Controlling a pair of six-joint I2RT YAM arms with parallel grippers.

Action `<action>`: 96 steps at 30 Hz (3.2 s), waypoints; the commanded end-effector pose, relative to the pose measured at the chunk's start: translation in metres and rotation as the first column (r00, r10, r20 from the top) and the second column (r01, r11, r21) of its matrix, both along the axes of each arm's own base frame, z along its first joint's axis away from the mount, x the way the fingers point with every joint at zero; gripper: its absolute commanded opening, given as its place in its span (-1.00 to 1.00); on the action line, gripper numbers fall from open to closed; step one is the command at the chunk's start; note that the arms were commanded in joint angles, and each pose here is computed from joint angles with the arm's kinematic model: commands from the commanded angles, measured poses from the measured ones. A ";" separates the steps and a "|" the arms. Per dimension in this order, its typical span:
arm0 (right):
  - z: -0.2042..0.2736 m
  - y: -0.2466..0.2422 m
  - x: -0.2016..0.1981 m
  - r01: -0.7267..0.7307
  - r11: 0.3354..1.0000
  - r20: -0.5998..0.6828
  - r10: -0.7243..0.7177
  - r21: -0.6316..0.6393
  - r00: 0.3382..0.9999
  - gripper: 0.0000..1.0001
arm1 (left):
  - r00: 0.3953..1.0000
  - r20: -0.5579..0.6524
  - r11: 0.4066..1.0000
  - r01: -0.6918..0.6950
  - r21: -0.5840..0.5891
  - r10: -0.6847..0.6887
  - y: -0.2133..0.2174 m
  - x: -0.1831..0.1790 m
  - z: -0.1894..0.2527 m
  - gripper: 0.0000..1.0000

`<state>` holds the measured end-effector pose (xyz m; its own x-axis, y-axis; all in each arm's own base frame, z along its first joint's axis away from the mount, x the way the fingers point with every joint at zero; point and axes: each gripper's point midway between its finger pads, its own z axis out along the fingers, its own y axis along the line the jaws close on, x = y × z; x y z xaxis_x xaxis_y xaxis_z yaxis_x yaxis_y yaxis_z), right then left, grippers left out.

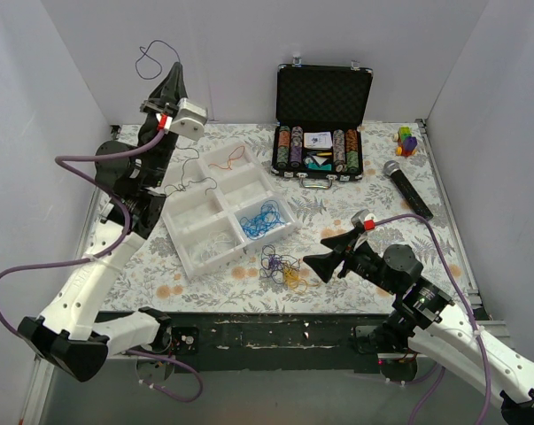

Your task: Untangle the cables

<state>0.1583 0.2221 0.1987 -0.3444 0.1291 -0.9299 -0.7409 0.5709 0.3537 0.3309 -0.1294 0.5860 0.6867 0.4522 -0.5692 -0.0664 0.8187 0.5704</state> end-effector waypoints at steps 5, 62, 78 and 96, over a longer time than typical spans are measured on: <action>0.019 0.002 0.002 0.001 0.999 0.032 -0.002 0.033 0.999 0.75 | 0.998 -0.031 0.998 -0.044 0.049 0.046 0.012 -0.002 -0.030 -1.00; 0.003 0.008 -0.001 -0.024 0.999 -0.015 0.025 0.026 1.000 0.74 | 0.968 -0.209 0.990 -0.141 0.018 0.141 0.062 0.009 -0.111 -1.00; -0.009 0.005 0.004 0.008 1.000 -0.024 -0.007 0.011 1.000 0.74 | 0.971 -0.232 0.997 0.072 0.014 -0.066 0.008 0.062 -0.158 -1.00; -0.008 0.007 0.009 0.016 1.000 -0.022 -0.016 -0.002 1.000 0.74 | 0.961 -0.214 0.969 0.208 0.130 -0.178 -0.026 0.075 -0.151 -1.00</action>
<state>0.1628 0.2269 0.1711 -0.4087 0.0874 -0.9085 -0.7114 0.5931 0.3771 0.4203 -0.1552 0.4290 0.6182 0.4221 -0.6631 0.2067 0.7266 0.6553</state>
